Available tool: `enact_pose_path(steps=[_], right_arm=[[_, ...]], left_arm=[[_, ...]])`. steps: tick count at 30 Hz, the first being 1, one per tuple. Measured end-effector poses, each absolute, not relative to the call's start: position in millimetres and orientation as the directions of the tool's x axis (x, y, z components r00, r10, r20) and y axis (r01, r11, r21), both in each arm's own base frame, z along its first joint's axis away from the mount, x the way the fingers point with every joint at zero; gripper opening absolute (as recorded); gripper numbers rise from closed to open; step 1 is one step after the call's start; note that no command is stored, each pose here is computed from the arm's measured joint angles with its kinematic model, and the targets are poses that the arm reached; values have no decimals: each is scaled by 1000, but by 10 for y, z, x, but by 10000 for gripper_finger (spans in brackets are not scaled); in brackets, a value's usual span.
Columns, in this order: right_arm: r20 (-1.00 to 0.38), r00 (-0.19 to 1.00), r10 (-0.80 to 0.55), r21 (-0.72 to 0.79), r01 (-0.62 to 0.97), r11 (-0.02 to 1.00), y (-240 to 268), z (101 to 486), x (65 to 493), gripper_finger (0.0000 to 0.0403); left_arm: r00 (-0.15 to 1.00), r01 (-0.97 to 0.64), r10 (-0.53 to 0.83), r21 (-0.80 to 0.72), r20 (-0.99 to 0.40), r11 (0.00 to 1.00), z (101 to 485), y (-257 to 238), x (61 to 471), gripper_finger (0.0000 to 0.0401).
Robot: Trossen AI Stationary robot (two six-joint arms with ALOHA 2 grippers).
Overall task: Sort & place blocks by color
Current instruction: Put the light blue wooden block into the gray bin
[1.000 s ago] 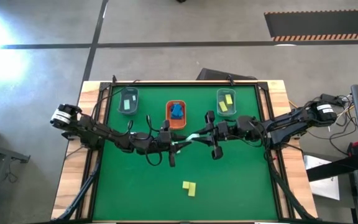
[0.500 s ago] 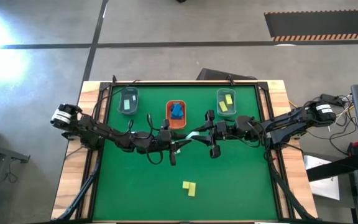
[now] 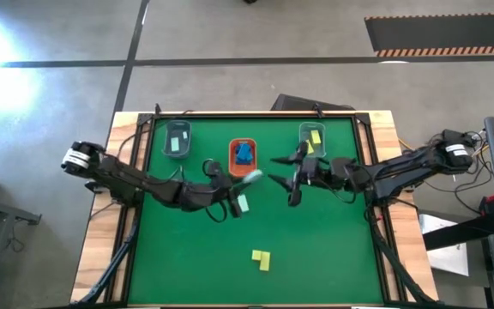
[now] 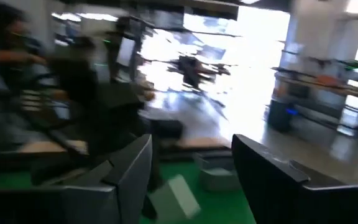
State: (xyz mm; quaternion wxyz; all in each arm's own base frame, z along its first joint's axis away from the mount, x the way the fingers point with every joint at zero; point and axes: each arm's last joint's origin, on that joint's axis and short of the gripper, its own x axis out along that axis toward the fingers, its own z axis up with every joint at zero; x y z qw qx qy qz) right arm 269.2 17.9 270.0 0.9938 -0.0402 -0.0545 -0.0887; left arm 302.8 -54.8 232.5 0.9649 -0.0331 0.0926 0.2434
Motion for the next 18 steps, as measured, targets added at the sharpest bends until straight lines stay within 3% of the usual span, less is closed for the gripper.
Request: enact_pose_path(steps=[3, 7, 12, 18], right_arm=[[46, 951, -306, -85, 309, 947, 130, 2727, 2588, 220], [-26, 914, -406, -120, 400, 909, 89, 2762, 2441, 220], [-59, 904, -424, -139, 413, 900, 69, 2830, 2286, 219], [-53, 901, -431, -147, 420, 895, 52, 2885, 2204, 219]], left_arm=[[727, -638, 614, 27, -308, 769, 2316, -420, 2803, 40], [574, -765, 695, 18, -432, 643, 2334, -194, 2480, 40], [411, -881, 749, -16, -519, 473, 2346, 34, 2179, 40], [326, -916, 764, 12, -558, 400, 2371, 278, 2095, 40]])
